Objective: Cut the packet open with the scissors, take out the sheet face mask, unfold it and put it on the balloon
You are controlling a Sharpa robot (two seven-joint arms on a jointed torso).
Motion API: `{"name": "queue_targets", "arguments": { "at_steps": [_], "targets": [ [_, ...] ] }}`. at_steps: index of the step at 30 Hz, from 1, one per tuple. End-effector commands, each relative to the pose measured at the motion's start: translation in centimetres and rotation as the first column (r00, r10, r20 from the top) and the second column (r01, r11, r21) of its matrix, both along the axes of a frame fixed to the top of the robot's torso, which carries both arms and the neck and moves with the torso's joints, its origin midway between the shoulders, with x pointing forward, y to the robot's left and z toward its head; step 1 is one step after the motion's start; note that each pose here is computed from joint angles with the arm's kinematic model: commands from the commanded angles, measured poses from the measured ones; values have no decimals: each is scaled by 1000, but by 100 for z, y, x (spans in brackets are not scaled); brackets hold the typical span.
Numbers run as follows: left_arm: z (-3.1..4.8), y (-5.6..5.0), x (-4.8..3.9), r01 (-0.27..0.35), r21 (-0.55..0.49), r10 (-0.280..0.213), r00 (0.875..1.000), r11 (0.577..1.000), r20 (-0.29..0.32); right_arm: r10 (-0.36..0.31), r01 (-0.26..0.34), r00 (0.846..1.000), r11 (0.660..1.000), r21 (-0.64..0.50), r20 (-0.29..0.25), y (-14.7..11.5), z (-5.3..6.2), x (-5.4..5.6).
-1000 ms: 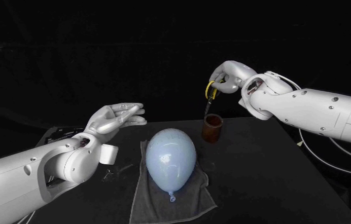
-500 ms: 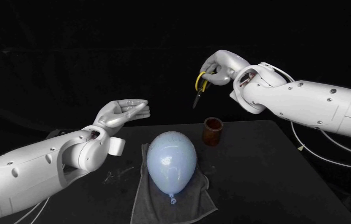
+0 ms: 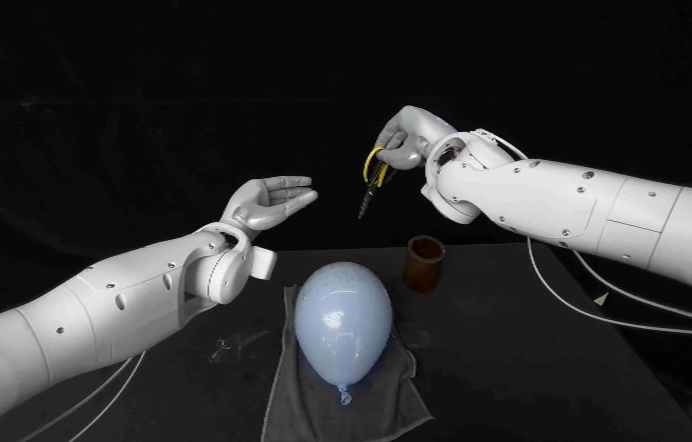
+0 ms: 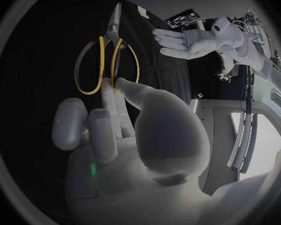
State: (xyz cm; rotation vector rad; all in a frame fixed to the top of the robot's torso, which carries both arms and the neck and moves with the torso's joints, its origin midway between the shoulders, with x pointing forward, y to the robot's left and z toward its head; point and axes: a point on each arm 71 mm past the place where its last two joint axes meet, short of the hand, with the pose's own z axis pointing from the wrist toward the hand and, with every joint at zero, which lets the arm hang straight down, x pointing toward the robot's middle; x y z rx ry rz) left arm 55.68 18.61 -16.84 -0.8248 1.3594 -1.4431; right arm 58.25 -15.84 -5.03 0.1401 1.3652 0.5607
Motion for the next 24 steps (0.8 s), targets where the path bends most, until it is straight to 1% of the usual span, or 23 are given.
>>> {"name": "queue_targets", "arguments": {
  "at_steps": [1, 7, 11, 19, 24],
  "targets": [
    [15, -78, 51, -36, 109, 34, 999, 993, 13, -45, 47, 998, 998, 49, -41, 40, -26, 42],
    [-5, -217, 120, -68, 173, 71, 997, 983, -12, -38, 42, 998, 997, 67, -54, 170, -45, 55],
    [-29, -304, 166, -73, 198, 81, 996, 978, -32, -34, 38, 998, 996, 75, -57, 231, -51, 48],
    [-67, -468, 224, -72, 221, 88, 994, 973, -66, -15, 20, 998, 996, 89, -62, 355, -61, 15],
    [-72, -522, 251, -86, 213, 103, 992, 973, -70, 3, 4, 997, 995, 96, -74, 422, -73, -16]
  ]
}}
